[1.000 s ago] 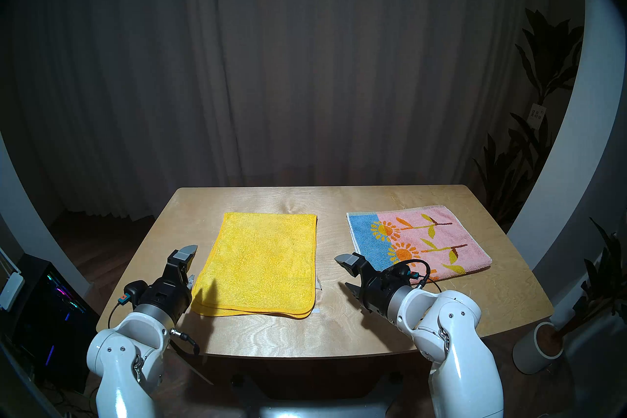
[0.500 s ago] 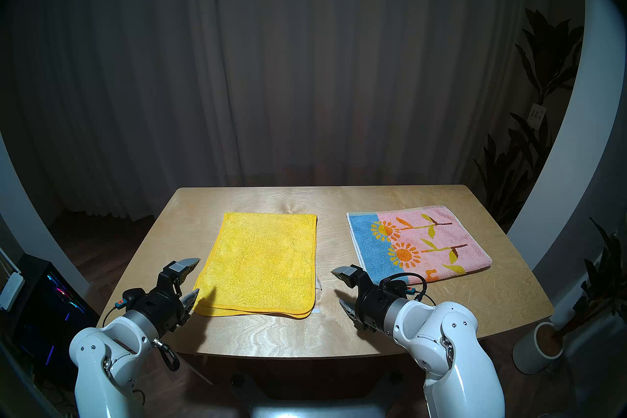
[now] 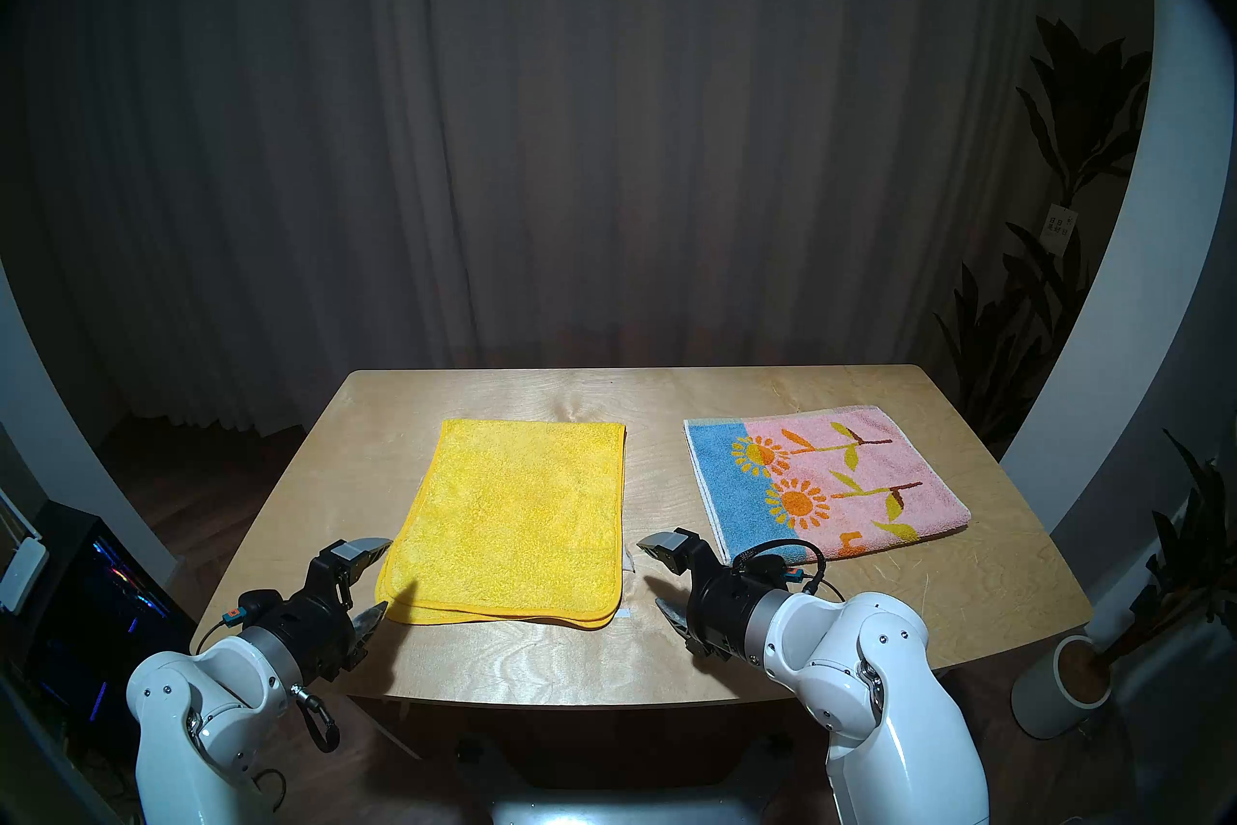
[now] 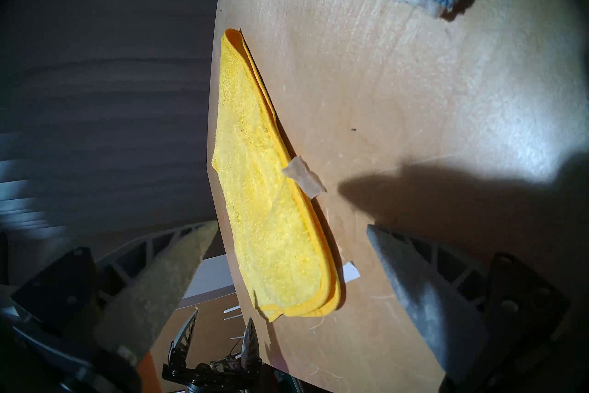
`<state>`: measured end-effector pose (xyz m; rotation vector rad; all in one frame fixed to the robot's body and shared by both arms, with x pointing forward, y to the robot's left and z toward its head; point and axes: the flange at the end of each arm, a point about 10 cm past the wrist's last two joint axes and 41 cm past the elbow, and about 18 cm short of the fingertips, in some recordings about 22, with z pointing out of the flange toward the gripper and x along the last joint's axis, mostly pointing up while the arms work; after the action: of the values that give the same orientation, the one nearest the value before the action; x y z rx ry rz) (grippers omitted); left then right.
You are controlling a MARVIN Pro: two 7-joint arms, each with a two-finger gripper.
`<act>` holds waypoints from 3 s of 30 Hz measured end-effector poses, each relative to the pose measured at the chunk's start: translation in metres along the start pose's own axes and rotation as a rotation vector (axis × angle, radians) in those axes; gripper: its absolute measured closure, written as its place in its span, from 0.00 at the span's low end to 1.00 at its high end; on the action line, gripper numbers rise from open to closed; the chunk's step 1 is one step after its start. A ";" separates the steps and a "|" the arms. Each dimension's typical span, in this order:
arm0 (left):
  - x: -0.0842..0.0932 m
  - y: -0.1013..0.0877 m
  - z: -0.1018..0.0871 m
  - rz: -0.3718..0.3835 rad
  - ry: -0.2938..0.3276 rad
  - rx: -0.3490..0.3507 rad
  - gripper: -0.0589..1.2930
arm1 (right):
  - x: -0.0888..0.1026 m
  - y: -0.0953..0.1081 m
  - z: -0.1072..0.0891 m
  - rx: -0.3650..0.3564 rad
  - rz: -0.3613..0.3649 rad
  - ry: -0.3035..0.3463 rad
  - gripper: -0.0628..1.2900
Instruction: Fold each towel twice and stack them on table
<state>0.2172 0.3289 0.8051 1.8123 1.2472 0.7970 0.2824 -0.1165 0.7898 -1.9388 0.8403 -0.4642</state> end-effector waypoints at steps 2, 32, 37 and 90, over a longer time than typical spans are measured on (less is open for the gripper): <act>-0.001 -0.002 0.000 -0.001 -0.004 0.014 0.06 | 0.001 0.000 0.000 -0.005 -0.003 -0.003 0.05; -0.001 -0.006 0.027 0.002 -0.018 0.049 0.07 | -0.005 -0.006 0.019 -0.032 -0.045 -0.037 0.05; 0.002 -0.005 0.032 0.022 -0.039 0.036 0.09 | -0.007 -0.009 0.027 -0.035 -0.052 -0.039 0.05; 0.014 -0.012 0.048 0.056 -0.094 -0.008 0.76 | -0.020 -0.015 0.064 -0.059 -0.095 -0.050 0.86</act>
<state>0.2564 0.3328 0.7721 1.8633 1.1360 0.7384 0.3138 -0.0576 0.7727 -2.0436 0.7394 -0.4498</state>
